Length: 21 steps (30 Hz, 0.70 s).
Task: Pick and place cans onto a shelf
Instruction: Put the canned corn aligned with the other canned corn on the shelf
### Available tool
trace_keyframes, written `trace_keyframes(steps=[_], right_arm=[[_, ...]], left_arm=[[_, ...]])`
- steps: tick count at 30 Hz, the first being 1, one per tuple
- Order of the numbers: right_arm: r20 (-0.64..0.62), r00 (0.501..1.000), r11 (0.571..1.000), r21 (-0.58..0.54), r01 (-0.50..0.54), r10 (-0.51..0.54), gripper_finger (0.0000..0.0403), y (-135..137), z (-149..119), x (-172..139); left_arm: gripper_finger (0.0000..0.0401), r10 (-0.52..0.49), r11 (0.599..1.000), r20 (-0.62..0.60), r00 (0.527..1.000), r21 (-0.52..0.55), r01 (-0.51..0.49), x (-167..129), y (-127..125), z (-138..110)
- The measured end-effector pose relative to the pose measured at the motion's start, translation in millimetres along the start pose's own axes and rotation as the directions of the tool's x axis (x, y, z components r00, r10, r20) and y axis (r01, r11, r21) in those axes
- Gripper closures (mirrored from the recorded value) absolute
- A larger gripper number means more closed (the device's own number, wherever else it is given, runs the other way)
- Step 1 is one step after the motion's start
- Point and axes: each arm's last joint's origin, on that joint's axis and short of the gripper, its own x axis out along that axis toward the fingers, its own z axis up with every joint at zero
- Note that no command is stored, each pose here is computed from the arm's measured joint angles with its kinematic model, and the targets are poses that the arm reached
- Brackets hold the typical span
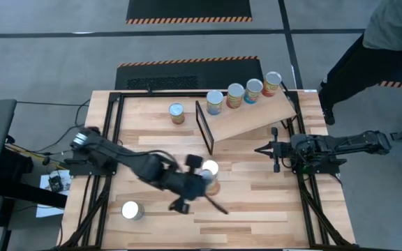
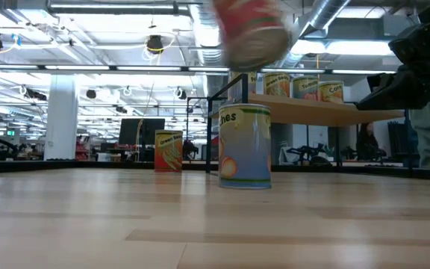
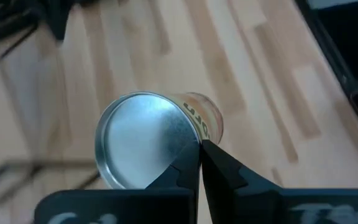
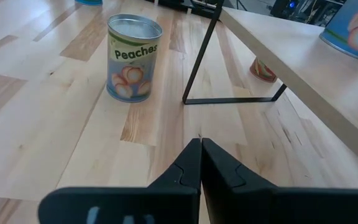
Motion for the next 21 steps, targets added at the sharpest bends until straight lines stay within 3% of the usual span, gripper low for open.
trace_keyframes(steps=[5, 13, 21], right_arm=[[0.0, 1.0, 1.0, 0.0, 0.0, 0.0, 0.0371, 0.0, 0.0, 0.0], [-0.005, 1.0, 1.0, -0.001, -0.001, 0.001, 0.037, 0.1, -0.4, 0.0], [-0.017, 1.0, 1.0, -0.003, -0.003, 0.003, 0.0371, 0.3, -1.6, -0.1]], left_arm=[[0.0401, 0.007, 0.999, 0.002, 1.0, 0.038, -0.007, 38.2, 22.6, 20.4], [0.0401, 0.028, 0.995, -0.063, 0.998, 0.102, -0.022, 95.9, 43.9, 19.8], [0.0401, 0.022, 0.995, -0.035, 0.999, 0.099, -0.018, 121.0, 50.3, 17.4]])
